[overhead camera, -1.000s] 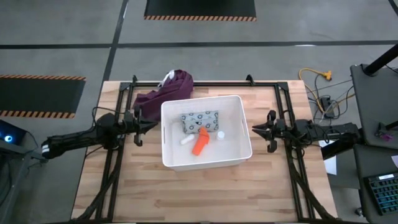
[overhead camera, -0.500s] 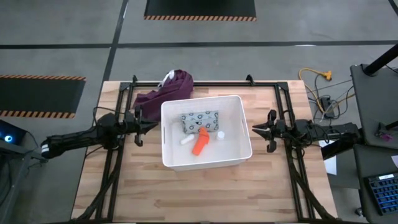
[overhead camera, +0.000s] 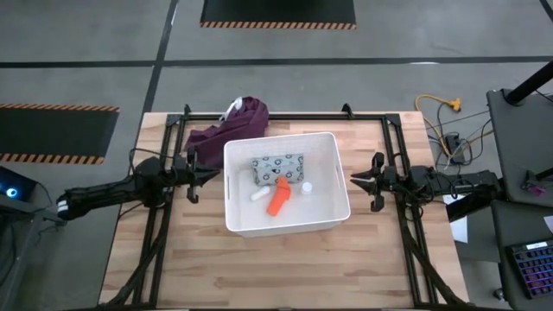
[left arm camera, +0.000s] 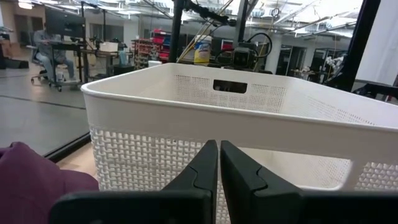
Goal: Pick & place medical supplies in basket/bin
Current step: Return to Home Position
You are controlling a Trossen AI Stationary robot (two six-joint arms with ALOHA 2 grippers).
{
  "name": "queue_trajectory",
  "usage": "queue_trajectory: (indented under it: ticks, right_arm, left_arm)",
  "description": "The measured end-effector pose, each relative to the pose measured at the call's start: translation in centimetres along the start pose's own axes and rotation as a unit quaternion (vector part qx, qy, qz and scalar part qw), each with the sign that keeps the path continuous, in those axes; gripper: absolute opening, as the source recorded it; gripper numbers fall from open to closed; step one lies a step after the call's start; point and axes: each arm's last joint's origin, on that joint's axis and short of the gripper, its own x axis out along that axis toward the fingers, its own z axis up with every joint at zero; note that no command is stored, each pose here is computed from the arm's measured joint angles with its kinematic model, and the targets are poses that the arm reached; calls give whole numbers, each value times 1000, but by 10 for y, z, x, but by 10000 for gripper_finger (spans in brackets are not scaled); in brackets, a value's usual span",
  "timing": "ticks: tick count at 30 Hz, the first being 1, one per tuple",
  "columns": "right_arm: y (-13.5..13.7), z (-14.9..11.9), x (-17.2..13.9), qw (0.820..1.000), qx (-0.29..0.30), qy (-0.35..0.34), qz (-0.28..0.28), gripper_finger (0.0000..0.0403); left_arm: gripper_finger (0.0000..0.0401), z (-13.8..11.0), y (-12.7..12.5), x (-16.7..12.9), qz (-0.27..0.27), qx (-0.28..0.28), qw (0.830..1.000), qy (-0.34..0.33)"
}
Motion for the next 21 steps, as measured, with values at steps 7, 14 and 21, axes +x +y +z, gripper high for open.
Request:
queue_trajectory:
  ticks: [7,14,21]
  right_arm:
    - [0,0,0,1000,1,0,0,60]
    - [0,0,0,1000,2,0,0,68]
    - [0,0,0,1000,0,0,0,74]
  left_arm:
    - [1,0,0,0,0,0,1000,0]
    - [1,0,0,0,0,0,1000,0]
    - [1,0,0,0,0,0,1000,0]
